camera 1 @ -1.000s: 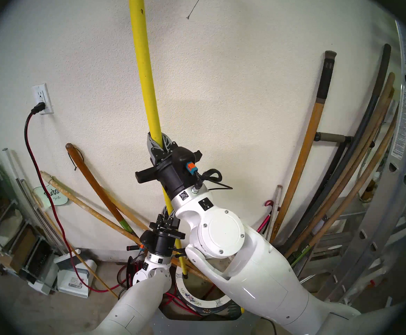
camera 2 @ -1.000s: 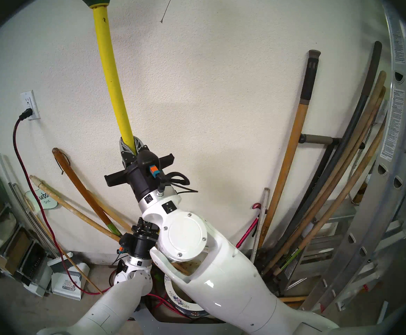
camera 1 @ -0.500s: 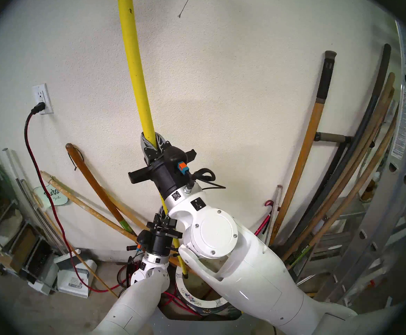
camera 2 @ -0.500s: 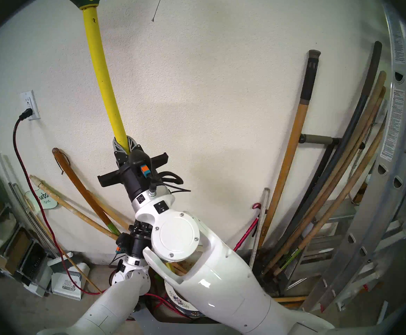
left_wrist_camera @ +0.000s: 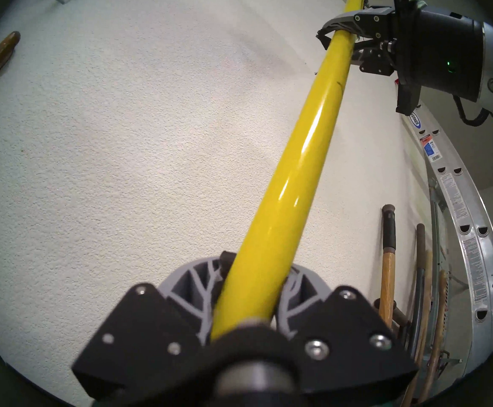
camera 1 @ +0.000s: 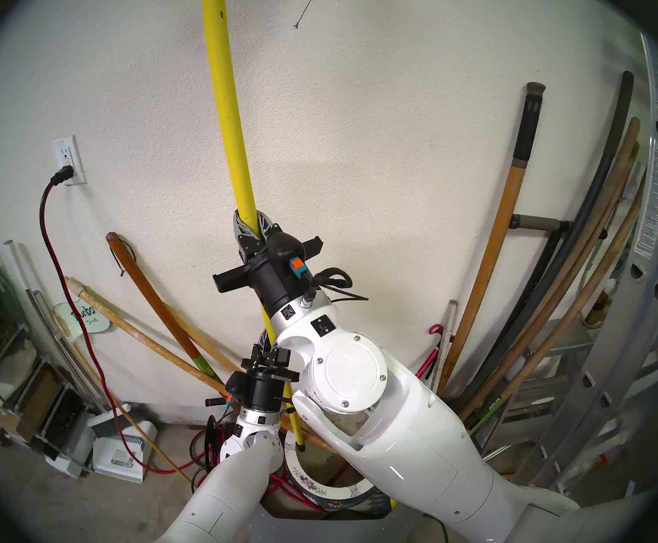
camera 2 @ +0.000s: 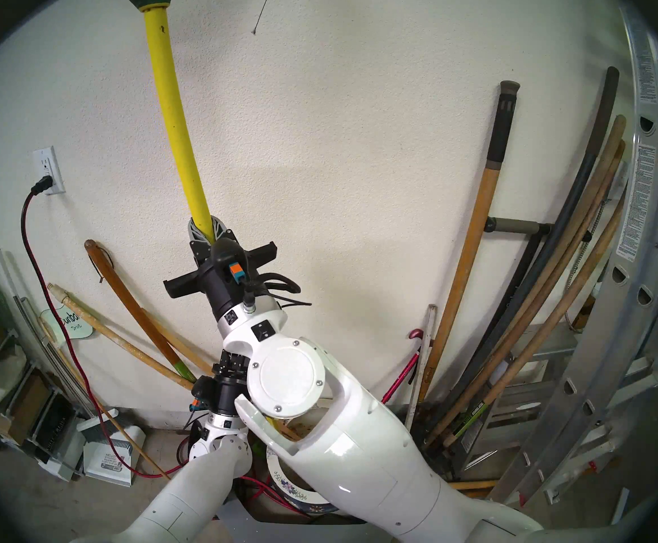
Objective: Take wooden sticks or brooms out of the pot
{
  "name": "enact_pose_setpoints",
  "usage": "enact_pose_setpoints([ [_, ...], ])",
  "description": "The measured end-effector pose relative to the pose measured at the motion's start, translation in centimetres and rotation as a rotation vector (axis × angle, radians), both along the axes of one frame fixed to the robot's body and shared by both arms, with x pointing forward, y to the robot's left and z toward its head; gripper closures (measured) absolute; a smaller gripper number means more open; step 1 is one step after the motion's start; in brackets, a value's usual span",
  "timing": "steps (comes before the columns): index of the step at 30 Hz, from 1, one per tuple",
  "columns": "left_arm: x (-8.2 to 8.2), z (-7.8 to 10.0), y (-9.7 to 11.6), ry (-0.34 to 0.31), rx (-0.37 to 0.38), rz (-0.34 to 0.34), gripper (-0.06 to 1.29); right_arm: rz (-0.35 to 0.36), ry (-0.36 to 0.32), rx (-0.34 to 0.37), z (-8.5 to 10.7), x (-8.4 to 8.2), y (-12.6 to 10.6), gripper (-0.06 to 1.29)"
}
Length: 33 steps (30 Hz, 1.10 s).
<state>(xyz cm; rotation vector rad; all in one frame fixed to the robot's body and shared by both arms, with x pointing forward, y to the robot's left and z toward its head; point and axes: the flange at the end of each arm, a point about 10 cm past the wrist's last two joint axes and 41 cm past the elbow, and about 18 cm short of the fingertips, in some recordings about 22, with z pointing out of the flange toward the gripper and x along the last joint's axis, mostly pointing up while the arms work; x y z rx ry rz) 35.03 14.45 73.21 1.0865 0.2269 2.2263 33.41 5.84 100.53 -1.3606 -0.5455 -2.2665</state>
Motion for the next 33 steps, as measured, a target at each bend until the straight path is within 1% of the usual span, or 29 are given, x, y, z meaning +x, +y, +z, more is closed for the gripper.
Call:
enact_pose_setpoints([
  [3, 0.2, 0.4, -0.4, -0.011, -0.014, 0.004, 0.92, -0.008, -0.011, -0.001, 0.5, 0.1, -0.2, 1.11],
  [11, 0.9, 2.2, -1.6, -0.057, -0.052, 0.009, 0.90, -0.046, -0.055, -0.002, 2.3, 0.9, -1.1, 1.11],
  [22, 2.0, 5.1, -3.1, -0.130, -0.088, 0.001, 0.87, -0.101, -0.112, 0.005, 5.1, 2.1, -2.8, 1.11],
  [25, 2.2, 5.5, -3.3, -0.142, -0.092, 0.000, 0.87, -0.106, -0.120, 0.004, 5.6, 2.2, -2.9, 1.11],
  [33, 2.2, 5.9, -3.3, -0.153, -0.097, 0.004, 0.86, -0.104, -0.123, -0.004, 5.9, 2.0, -2.7, 1.11],
])
